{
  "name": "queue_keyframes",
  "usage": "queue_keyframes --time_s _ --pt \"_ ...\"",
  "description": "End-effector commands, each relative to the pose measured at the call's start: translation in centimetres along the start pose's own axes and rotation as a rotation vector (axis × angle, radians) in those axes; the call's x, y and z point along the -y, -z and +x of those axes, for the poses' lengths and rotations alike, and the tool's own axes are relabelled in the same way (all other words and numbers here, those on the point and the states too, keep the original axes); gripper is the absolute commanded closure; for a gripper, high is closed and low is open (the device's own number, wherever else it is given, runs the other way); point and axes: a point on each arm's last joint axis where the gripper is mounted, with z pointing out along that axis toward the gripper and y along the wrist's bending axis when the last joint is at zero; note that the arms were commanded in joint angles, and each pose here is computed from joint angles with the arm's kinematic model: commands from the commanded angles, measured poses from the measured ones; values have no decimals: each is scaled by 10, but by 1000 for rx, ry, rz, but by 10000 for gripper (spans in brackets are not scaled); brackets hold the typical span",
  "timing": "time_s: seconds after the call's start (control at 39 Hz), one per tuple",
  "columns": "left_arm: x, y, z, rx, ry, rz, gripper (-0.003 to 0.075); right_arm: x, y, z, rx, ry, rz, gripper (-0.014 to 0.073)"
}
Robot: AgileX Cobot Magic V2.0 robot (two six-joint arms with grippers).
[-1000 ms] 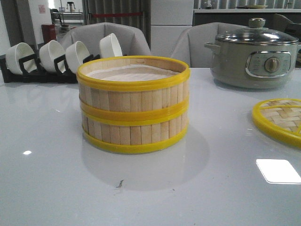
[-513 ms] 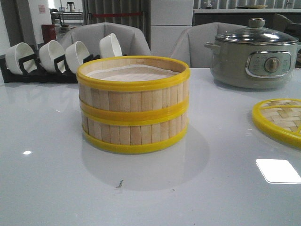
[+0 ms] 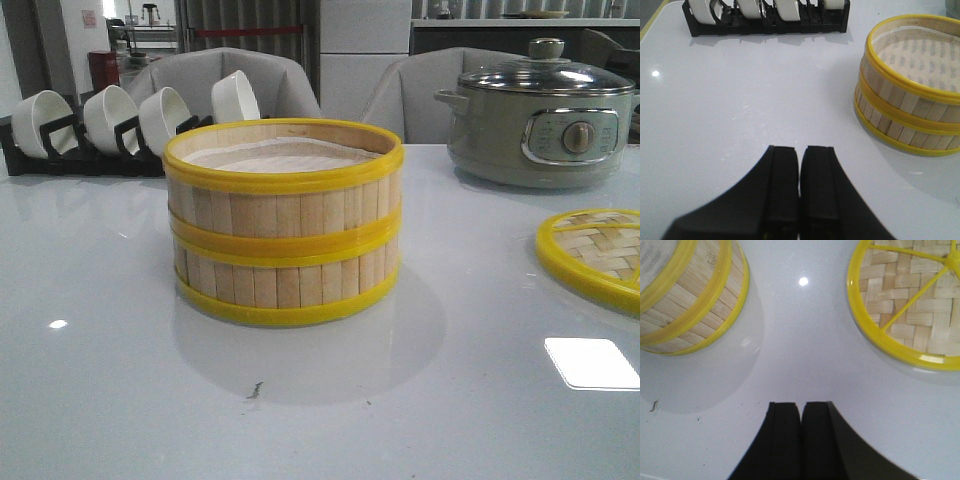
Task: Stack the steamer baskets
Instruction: 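Move the right gripper above the woven bamboo lid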
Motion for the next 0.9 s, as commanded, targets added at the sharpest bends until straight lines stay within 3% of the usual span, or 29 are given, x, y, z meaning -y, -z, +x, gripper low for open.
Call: queue_keyframes --time_s 0.0,0.26,0.41,0.51,0.87 --pt "1 3 -16 99 14 5 632 -3 9 -9 64 8 -9 548" --pt "1 3 -16 99 14 5 632 -3 9 -9 61 27 -9 526" --pt "1 3 -16 99 14 5 632 -3 7 -9 56 98 -6 343" --pt "1 3 -16 99 14 5 632 -2 5 -9 49 108 -3 266" --pt "1 3 -16 99 14 5 632 -2 4 -20 159 107 7 276"
